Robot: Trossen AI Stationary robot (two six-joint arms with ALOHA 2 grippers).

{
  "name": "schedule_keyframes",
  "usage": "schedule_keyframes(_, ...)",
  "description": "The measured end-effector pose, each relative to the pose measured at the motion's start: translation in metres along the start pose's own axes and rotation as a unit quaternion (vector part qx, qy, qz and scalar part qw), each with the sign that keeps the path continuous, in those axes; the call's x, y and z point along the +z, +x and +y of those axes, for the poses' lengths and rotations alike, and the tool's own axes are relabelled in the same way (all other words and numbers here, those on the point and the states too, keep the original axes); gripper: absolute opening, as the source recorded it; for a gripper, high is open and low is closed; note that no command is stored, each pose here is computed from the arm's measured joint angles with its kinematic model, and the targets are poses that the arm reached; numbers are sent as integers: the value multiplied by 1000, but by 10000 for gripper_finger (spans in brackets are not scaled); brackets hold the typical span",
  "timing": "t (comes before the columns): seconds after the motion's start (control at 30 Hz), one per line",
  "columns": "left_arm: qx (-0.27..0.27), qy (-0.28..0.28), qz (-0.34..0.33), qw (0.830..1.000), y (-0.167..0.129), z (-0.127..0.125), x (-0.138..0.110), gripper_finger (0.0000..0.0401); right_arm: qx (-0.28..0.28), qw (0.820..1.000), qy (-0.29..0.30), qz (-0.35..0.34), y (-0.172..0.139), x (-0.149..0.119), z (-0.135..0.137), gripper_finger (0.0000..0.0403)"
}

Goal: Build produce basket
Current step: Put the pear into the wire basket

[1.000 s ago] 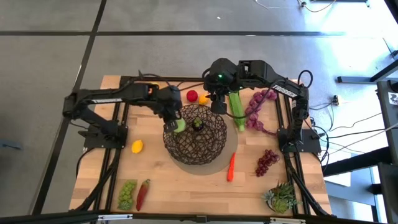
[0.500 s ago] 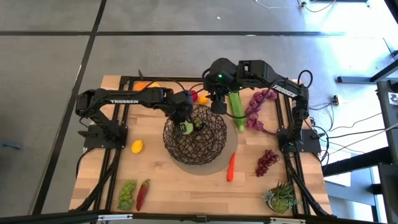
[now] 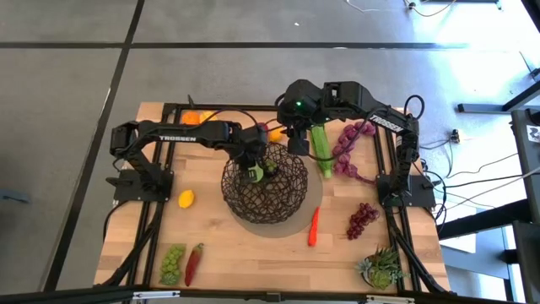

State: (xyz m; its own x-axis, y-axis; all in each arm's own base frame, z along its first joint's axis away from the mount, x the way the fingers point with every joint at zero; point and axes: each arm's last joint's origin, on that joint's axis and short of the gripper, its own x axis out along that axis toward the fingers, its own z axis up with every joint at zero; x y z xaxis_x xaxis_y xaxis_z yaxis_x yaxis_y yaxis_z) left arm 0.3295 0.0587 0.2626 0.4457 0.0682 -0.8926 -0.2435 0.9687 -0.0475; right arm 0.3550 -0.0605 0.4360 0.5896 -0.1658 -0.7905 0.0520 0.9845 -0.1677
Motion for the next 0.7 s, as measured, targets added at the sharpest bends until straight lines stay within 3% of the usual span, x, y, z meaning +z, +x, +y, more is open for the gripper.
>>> schedule_keyframes(0.27, 38, 6, -2, 999, 0, 2, 0, 0, 0, 1000, 1, 0, 0, 0, 0, 133)
schedule_keyframes(0.5, 40, 7, -1, 999, 0, 2, 0, 2, 0, 1000, 1, 0, 0, 0, 0, 133)
schedule_keyframes(0.7, 40, 8, -2, 999, 0, 2, 0, 39, 0, 1000, 14, 0, 0, 0, 0, 133)
